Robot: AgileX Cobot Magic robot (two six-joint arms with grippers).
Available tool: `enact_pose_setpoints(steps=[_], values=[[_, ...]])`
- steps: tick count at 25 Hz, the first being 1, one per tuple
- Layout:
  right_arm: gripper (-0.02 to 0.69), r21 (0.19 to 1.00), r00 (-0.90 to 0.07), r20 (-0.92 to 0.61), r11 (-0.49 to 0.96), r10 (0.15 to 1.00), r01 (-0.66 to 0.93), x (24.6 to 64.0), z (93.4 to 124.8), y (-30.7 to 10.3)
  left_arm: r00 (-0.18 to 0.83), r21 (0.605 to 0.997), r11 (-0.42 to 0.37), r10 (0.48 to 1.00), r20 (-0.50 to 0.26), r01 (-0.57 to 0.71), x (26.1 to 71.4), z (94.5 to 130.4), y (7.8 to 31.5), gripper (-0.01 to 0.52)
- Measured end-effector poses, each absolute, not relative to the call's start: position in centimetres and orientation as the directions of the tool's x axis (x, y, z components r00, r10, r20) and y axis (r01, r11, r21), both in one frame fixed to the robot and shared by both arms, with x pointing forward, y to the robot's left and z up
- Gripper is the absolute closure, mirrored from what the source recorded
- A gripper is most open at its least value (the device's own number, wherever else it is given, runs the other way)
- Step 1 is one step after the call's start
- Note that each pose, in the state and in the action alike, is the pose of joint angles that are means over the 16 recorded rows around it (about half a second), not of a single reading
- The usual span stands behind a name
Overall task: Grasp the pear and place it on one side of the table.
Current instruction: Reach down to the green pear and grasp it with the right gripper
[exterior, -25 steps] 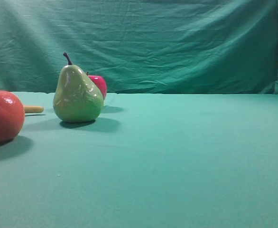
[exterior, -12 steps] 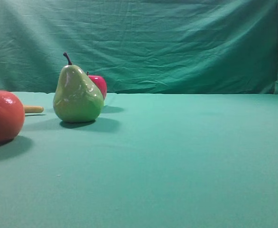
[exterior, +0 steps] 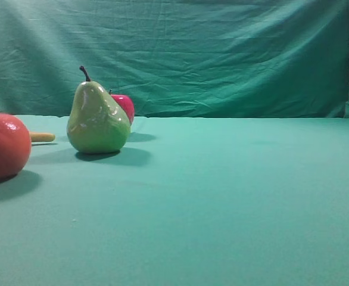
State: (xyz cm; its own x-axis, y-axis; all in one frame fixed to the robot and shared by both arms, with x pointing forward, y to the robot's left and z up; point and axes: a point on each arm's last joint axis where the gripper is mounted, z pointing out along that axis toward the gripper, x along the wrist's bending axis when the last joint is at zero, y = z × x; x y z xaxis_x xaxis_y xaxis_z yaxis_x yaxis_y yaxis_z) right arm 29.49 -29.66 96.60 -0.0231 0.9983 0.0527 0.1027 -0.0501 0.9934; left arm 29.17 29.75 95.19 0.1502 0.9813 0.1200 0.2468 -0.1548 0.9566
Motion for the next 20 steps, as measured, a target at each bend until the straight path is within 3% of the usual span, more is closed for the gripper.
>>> enact_pose_setpoints(steps=[5,11,20], values=[[0.665,0.993,-0.038,0.108,-0.106,0.993,0.052,29.6,98.6,-29.6,0.150,0.957,-0.155,0.981,0.120,0.247,29.2,95.2,29.7,0.514],[0.665,0.987,-0.091,0.060,-0.046,0.994,0.155,30.6,101.6,-29.1,0.150,0.957,-0.155,0.981,0.120,0.247,29.2,95.2,29.7,0.514],[0.665,0.888,-0.321,-0.049,0.188,0.946,0.420,35.6,105.2,-26.4,0.150,0.957,-0.155,0.981,0.120,0.247,29.2,95.2,29.7,0.514]])
